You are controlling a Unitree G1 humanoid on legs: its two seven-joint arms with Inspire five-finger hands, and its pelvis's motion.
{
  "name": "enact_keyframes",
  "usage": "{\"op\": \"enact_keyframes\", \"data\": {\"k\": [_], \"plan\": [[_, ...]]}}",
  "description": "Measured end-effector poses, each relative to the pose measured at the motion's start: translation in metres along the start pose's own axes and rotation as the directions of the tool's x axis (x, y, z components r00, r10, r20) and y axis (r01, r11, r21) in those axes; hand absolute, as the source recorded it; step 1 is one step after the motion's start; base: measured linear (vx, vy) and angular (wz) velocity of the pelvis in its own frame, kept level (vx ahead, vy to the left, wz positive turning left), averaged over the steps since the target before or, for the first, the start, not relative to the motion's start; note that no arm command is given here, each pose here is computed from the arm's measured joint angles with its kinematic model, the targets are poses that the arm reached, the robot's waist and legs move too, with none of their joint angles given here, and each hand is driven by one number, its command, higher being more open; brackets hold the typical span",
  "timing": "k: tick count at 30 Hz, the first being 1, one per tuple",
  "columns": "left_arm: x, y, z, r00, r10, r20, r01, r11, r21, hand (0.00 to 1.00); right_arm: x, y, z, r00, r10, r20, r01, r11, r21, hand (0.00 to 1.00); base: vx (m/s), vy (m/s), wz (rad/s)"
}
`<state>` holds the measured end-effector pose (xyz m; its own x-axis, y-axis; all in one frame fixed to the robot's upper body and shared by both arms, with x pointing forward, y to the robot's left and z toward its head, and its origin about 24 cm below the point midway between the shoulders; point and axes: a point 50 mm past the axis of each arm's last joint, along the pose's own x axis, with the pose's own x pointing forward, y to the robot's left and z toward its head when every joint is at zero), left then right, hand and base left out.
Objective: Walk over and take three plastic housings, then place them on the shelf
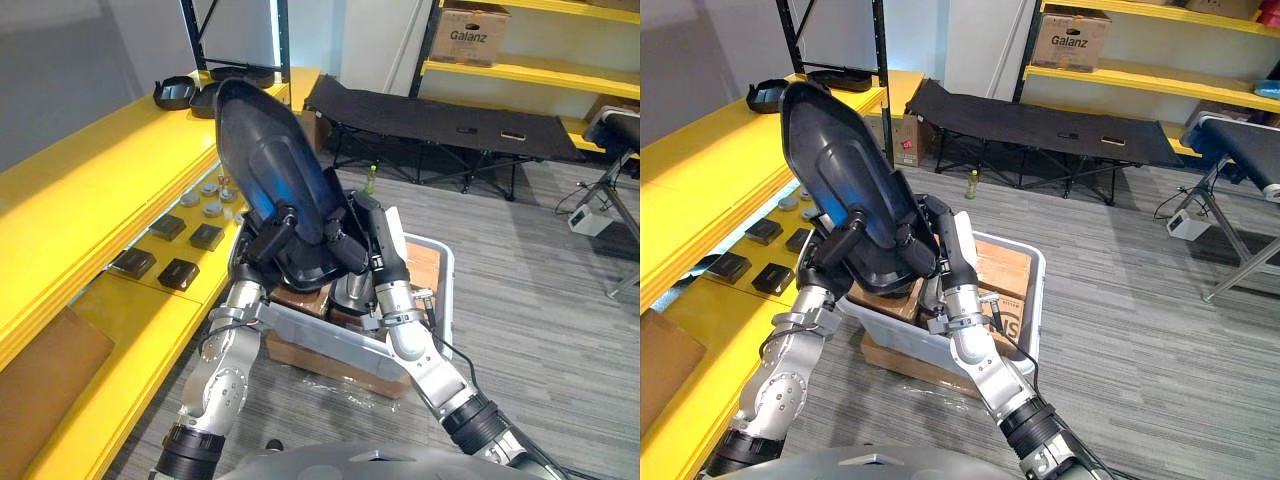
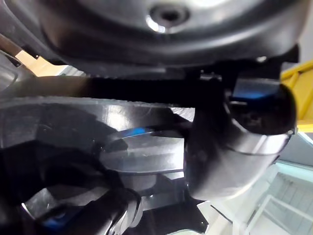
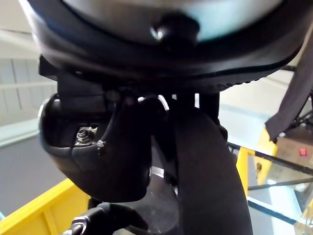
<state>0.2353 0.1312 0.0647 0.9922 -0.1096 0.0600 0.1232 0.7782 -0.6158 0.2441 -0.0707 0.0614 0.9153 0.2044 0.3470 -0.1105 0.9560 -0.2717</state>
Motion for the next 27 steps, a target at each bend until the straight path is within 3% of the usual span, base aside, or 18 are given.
{"op": "enact_keyframes", "data": {"k": [5,6,17,22,27], "plan": [[0.0,0.005,-0.005,1.0,-0.008,-0.017,0.006,0.994,-0.112,0.0,-0.001,0.002,0.001,1.0,0.01,0.008,-0.01,1.0,0.005,0.0,0.0,0.0,0.0],[0.0,0.006,-0.006,1.0,-0.01,-0.018,0.007,0.993,-0.121,0.0,-0.001,0.002,0.001,1.0,0.01,0.008,-0.011,1.0,0.005,1.0,0.0,0.0,0.0],[0.0,0.011,0.004,0.998,0.025,0.061,-0.019,0.995,-0.096,0.0,-0.005,0.012,0.015,0.992,0.056,0.11,-0.064,0.995,0.079,1.0,0.0,0.0,0.0],[0.0,0.014,0.009,0.987,0.1,0.126,-0.113,0.989,0.097,0.0,-0.009,0.012,0.013,0.996,0.035,0.078,-0.042,0.996,0.084,1.0,0.0,0.0,0.0],[-0.005,0.021,0.013,0.964,0.174,0.203,-0.237,0.908,0.346,0.0,-0.009,-0.019,-0.006,0.997,-0.073,-0.028,0.072,0.997,-0.023,1.0,0.0,0.0,-0.05]]}}
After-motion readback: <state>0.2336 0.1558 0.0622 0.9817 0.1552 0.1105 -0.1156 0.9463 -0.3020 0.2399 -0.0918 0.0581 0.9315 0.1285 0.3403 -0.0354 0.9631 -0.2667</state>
